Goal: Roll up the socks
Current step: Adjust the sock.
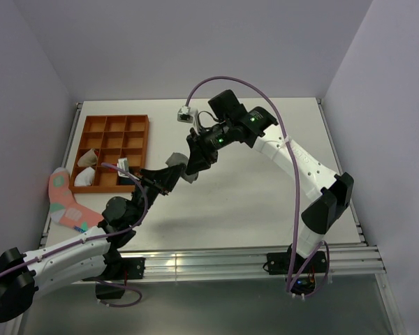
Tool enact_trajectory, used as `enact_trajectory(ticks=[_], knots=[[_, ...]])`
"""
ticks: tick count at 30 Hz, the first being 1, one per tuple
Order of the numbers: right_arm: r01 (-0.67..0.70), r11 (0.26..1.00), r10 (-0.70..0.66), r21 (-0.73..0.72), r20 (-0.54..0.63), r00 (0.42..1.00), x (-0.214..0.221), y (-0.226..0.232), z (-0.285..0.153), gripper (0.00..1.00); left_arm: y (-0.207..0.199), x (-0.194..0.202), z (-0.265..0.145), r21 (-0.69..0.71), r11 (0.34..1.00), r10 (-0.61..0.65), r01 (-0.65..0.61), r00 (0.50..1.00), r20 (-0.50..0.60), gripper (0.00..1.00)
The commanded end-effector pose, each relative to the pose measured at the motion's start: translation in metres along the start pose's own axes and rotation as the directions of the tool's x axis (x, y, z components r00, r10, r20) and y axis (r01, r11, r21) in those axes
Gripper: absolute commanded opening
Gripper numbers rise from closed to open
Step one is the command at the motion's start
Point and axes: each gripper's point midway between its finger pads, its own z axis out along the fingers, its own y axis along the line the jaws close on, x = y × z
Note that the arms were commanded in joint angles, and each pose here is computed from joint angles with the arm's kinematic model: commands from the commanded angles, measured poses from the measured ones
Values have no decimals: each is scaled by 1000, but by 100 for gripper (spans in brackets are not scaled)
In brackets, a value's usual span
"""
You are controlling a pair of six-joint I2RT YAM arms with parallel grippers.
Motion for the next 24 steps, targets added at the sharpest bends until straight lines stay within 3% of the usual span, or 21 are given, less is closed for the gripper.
enact_trajectory(ticks=[1, 6, 10, 14, 17, 24], knots=[[37, 986, -42, -163, -28, 999, 1, 45, 11, 0, -31, -8, 5, 97, 994, -44, 43, 999, 10, 28], [36, 990, -42, -133, -45, 998, 4, 39, 15, 0, -35, -8, 7, 95, 995, -35, 35, 999, 3, 1], [44, 997, -47, -59, -46, 998, 3, 28, 13, 1, -31, -10, 5, 75, 997, -32, 31, 999, 9, 0], [67, 997, -66, 39, -11, 998, -5, 17, 7, 32, -28, -17, 1, 47, 999, -23, 22, 999, 34, 0], [66, 992, -65, 104, -12, 998, -4, 6, 6, 48, -25, -21, -1, 33, 999, -12, 10, 999, 49, 0], [78, 987, -75, 143, -27, 997, 0, -2, 4, 62, -26, -28, -2, 13, 1000, 21, -22, 997, 73, 0]])
